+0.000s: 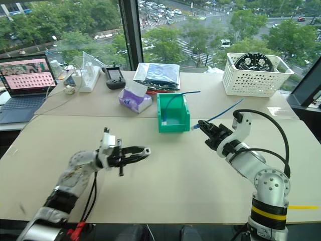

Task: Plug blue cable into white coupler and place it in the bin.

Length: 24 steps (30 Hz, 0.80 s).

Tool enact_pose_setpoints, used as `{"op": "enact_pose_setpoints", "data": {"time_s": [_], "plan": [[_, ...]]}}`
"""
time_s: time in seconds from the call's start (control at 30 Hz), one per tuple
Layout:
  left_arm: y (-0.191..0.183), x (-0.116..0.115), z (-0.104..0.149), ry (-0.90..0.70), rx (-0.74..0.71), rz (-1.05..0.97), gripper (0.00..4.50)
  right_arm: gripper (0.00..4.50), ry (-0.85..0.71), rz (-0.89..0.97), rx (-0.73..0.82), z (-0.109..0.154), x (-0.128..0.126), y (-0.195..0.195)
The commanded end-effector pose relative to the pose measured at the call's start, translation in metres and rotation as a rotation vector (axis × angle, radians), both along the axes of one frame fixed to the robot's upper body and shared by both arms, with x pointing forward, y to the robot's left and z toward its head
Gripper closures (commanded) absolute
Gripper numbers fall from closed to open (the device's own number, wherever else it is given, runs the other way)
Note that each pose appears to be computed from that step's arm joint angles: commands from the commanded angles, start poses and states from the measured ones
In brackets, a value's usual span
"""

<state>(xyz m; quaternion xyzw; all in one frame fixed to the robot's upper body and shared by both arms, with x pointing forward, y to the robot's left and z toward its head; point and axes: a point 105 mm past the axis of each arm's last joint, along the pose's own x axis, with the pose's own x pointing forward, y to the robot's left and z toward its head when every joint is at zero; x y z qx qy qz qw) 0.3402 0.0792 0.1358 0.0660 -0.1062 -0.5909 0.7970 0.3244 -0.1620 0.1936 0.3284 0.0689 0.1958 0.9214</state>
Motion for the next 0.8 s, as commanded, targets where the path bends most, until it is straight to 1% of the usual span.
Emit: {"op": "enact_pose_setpoints", "data": {"time_s": [0.03, 0.2, 0.37, 0.43, 0.5, 0.6, 0.8], "plan": [[-0.035, 0.005, -0.010, -0.041, 0.082, -0.005, 3.82, 4.50, -0.052, -0.016, 0.032, 0.011, -0.010, 0.009], [-0.056, 0.006, -0.022, 0.001, 0.117, 0.011, 3.82, 4.50, -0.021, -0.027, 0.054, -0.002, -0.017, 0.025], [-0.065, 0.005, -0.029, 0.039, 0.137, 0.017, 3.82, 4.50, 0.012, -0.040, 0.071, -0.013, -0.020, 0.036], [-0.066, 0.004, -0.035, 0.077, 0.165, 0.018, 3.82, 4.50, 0.026, -0.040, 0.066, -0.018, -0.021, 0.039], [-0.068, 0.003, -0.044, 0.099, 0.228, 0.011, 3.82, 4.50, 0.046, -0.043, 0.053, -0.025, -0.022, 0.042], [-0.073, 0.001, -0.040, 0.123, 0.207, 0.021, 3.82, 4.50, 0.079, -0.059, 0.041, -0.039, -0.026, 0.044], [-0.075, -0.005, -0.042, 0.139, 0.219, 0.005, 3.82, 4.50, 0.106, -0.090, 0.020, -0.055, -0.029, 0.042]]}}
